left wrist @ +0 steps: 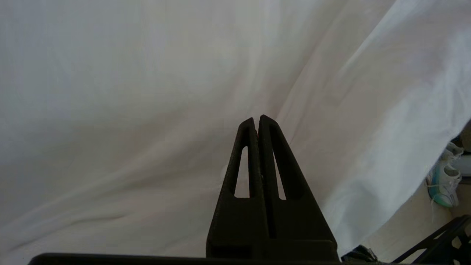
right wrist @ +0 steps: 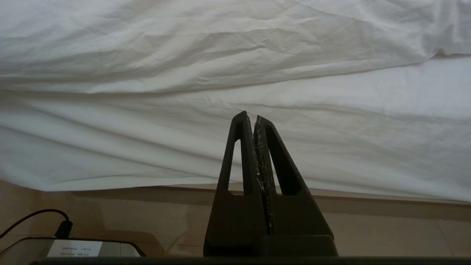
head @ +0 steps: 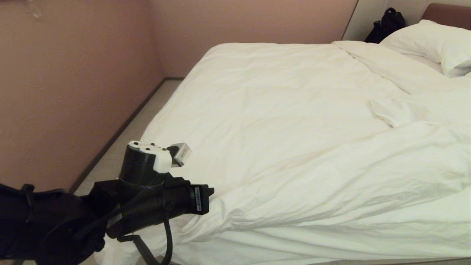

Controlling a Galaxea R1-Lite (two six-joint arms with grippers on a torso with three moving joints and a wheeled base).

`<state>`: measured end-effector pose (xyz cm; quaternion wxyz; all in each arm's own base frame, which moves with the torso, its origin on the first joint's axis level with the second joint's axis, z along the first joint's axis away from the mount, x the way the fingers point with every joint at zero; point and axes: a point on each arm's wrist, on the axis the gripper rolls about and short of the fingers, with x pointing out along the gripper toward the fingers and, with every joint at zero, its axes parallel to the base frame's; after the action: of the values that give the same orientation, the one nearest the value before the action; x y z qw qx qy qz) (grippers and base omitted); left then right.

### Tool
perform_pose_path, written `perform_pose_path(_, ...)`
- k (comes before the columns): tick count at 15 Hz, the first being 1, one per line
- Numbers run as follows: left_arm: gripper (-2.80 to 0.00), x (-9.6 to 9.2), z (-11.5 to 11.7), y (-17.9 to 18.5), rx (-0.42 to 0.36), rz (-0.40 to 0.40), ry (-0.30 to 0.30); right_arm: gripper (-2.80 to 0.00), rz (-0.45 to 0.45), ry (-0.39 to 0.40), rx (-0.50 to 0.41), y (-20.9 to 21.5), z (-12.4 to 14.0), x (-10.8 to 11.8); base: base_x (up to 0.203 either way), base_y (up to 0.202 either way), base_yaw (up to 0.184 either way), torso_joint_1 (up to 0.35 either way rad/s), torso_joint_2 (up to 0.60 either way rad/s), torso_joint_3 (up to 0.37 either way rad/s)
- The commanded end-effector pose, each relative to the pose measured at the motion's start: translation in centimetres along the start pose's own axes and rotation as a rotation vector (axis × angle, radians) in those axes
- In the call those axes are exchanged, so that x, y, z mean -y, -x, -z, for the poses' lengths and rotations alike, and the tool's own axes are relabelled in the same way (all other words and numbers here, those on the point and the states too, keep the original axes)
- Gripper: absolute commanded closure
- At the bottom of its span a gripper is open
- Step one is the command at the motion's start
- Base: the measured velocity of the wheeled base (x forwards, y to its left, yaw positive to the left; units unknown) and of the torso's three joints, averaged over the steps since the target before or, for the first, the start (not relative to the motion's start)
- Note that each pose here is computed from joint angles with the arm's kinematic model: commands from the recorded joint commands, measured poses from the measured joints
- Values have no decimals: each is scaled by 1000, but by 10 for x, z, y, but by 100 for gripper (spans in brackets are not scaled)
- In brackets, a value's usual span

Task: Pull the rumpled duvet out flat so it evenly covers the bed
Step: Flatten the corners of the folded blanket

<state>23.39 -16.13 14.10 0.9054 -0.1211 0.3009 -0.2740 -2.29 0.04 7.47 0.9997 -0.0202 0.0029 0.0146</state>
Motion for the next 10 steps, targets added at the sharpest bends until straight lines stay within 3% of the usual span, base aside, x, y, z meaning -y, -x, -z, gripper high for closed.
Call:
perform_pose_path(1,0,-2,7,-4,-29,-6,8,0,-2,1,-1,0,0,0,0,0,0,0,0,0)
perform_pose_path(6,0,-6,18,-5,-78,-17,14,0,-1,1,-1,0,0,0,0,0,0,0,0,0)
perform_pose_path(10,0,0,54,6,-190,-9,21,0,-1,1,-1,0,0,0,0,0,0,0,0,0)
